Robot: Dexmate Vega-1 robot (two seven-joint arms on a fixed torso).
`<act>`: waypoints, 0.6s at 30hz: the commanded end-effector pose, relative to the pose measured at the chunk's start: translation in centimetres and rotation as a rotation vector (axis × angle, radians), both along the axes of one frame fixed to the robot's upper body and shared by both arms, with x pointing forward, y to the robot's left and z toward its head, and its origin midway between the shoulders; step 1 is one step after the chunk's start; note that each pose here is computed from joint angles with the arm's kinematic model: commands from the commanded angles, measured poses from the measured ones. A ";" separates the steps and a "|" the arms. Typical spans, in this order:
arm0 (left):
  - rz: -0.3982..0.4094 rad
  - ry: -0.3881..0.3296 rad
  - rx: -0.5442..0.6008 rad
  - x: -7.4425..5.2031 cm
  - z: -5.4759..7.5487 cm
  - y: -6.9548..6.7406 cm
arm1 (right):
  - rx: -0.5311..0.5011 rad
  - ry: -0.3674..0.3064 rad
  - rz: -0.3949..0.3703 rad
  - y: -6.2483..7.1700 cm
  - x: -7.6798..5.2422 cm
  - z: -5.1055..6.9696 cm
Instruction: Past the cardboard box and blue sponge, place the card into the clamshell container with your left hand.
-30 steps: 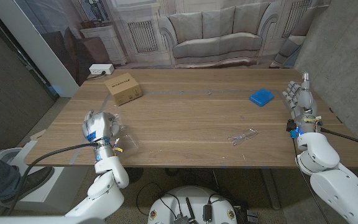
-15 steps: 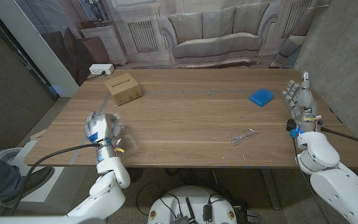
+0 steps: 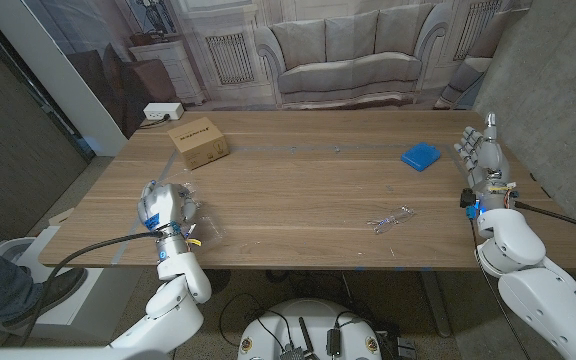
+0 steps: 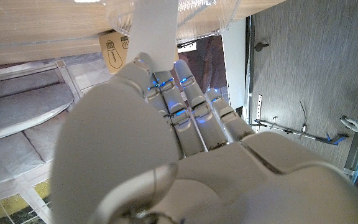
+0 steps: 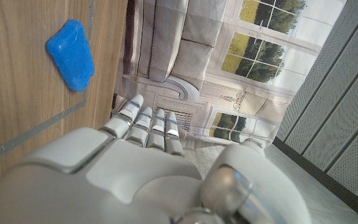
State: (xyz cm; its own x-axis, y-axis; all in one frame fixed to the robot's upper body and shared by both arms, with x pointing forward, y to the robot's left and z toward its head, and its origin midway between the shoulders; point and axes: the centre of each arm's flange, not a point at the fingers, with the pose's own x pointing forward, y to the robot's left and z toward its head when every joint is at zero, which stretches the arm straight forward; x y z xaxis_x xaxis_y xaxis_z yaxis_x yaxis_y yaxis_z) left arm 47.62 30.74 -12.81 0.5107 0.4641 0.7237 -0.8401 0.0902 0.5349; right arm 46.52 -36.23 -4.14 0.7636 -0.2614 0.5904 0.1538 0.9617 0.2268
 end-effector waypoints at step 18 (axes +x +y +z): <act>-0.011 0.020 -0.015 0.1 -1.0 -0.2 | 0.001 -0.001 0.005 0.0 0.0 0.1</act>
State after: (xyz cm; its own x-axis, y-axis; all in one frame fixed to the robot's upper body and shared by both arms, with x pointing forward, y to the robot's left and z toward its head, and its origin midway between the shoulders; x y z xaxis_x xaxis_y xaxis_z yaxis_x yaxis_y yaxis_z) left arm 47.77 30.60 -13.33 0.5214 0.4667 0.7144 -0.8336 0.0996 0.5433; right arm 46.65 -36.20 -4.11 0.7655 -0.2589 0.5890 0.1511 0.9622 0.2266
